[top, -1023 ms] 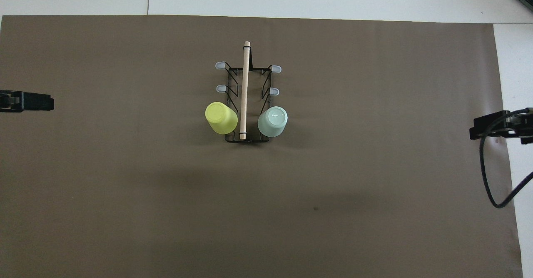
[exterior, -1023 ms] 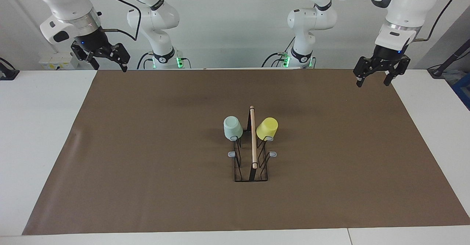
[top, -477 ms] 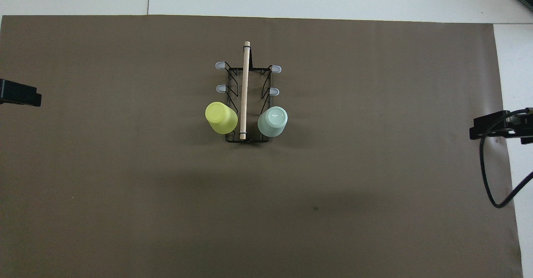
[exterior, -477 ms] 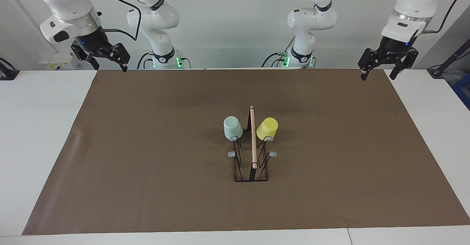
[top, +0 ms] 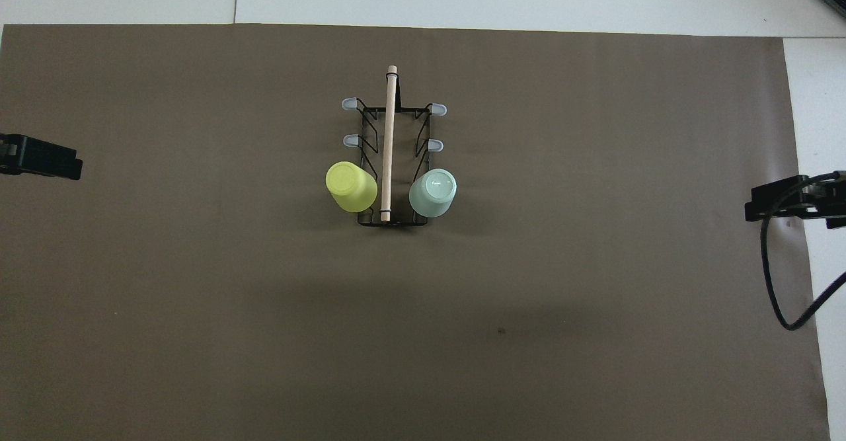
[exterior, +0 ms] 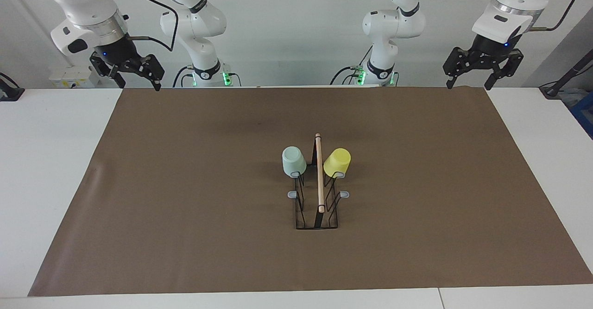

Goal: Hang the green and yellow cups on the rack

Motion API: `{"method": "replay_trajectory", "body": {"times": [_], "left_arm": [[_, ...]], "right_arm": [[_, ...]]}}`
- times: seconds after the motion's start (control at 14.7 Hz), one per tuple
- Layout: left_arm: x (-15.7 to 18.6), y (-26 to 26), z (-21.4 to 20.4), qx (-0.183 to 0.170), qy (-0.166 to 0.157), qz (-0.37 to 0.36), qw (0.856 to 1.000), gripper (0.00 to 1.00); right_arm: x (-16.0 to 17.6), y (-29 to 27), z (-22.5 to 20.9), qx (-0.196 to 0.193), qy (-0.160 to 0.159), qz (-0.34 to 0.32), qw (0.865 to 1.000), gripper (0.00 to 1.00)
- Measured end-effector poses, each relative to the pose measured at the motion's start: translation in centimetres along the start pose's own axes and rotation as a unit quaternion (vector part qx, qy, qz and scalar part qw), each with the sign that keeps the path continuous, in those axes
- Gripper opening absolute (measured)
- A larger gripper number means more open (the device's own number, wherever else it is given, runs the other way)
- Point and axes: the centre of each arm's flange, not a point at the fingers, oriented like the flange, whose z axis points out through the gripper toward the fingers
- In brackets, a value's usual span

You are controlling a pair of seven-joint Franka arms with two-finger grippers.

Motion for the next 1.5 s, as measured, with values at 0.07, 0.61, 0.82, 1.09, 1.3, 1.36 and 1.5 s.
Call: {"method": "replay_trajectory", "body": {"times": [0.07,0.61,0.82,1.09,1.3,1.36,1.5], "left_arm": [[-0.1,0.0,0.1,0.000,-0.002,-0.001,1.000,1.00],[-2.5,0.1,0.8,-0.001,-0.025,-0.028,0.999,1.00],[-3.3,-0.2,1.2,-0.001,-0.030,-0.034,0.999,1.00],[-3.3,-0.4,1.2,-0.002,-0.027,-0.035,0.999,1.00],[-3.2,-0.3,1.1,-0.008,-0.020,-0.035,0.999,1.00],[-3.1,-0.3,1.1,-0.011,-0.017,-0.036,0.999,1.00],[-2.9,-0.3,0.9,-0.021,-0.009,-0.037,0.999,1.00]], "right_arm": [[0.0,0.0,0.0,0.000,0.000,0.000,1.000,1.00],[0.0,-0.1,0.0,0.000,0.000,-0.001,1.000,1.00],[0.0,-0.1,0.1,0.000,0.000,-0.001,1.000,1.00],[0.2,-0.1,0.2,0.000,0.000,-0.001,1.000,1.00],[0.2,-0.1,0.2,0.000,0.000,-0.001,1.000,1.00],[0.2,-0.1,0.2,0.000,0.000,-0.001,1.000,1.00],[0.2,-0.1,0.2,0.000,0.000,-0.001,1.000,1.00]]}}
